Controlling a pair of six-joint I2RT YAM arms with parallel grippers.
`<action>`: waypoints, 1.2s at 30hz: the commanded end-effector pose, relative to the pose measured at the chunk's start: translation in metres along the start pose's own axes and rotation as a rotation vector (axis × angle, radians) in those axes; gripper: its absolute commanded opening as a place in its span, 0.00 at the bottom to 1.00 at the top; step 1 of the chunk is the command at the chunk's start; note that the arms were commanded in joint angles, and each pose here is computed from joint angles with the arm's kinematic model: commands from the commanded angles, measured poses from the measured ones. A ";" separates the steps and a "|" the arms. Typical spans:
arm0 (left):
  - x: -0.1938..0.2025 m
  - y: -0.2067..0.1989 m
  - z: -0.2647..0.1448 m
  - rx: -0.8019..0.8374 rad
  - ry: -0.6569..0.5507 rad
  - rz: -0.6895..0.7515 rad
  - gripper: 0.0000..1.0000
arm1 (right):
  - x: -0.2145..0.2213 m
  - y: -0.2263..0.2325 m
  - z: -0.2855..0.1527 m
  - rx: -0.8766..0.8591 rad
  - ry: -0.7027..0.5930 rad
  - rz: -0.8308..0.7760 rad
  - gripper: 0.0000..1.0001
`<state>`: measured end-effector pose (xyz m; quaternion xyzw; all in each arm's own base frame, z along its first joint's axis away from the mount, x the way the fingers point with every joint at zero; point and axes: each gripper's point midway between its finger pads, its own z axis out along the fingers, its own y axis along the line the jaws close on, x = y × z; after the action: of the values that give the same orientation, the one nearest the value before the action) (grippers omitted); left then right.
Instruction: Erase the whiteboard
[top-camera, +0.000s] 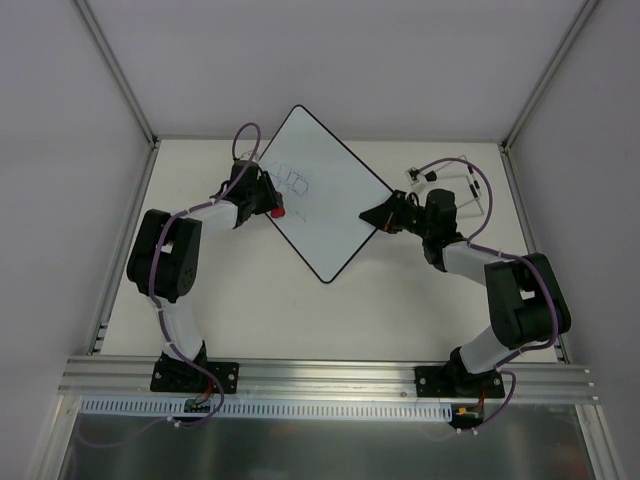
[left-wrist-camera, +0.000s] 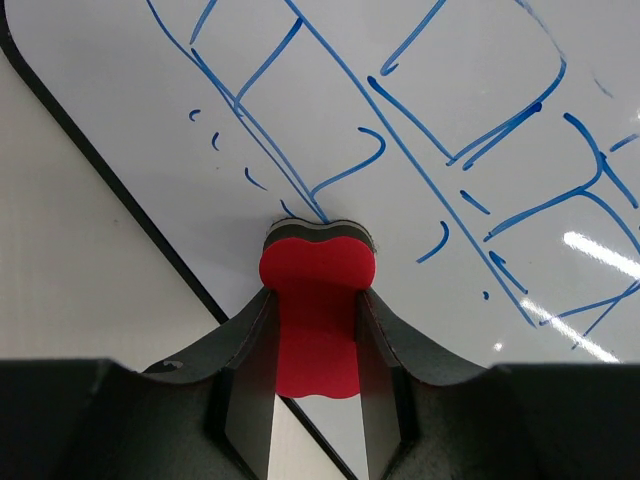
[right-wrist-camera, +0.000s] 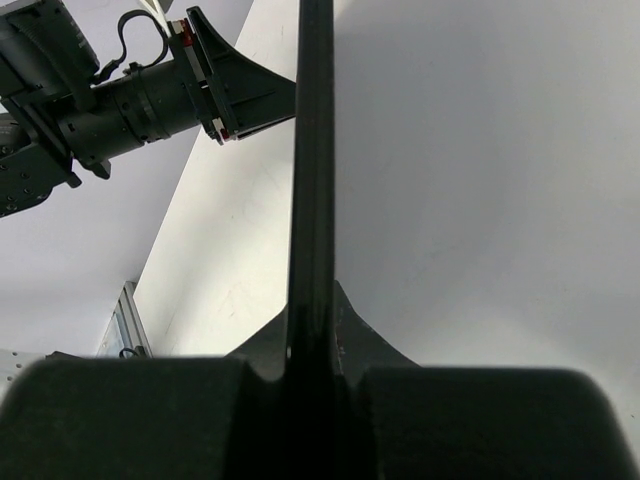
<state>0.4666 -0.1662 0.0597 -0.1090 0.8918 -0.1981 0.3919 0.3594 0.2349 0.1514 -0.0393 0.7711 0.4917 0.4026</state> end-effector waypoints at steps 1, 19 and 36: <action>0.011 0.004 0.013 -0.019 0.051 -0.011 0.00 | -0.001 0.086 -0.011 -0.337 0.061 -0.162 0.00; 0.080 -0.136 -0.008 0.264 0.106 -0.079 0.00 | 0.000 0.087 -0.009 -0.352 0.076 -0.154 0.00; 0.076 -0.023 0.012 0.017 0.113 -0.233 0.00 | 0.005 0.085 -0.012 -0.352 0.080 -0.153 0.00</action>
<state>0.4570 -0.2317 0.0780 -0.1783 0.8484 -0.3031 0.3956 0.3692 0.2258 0.1527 -0.0191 0.7708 0.4812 0.4171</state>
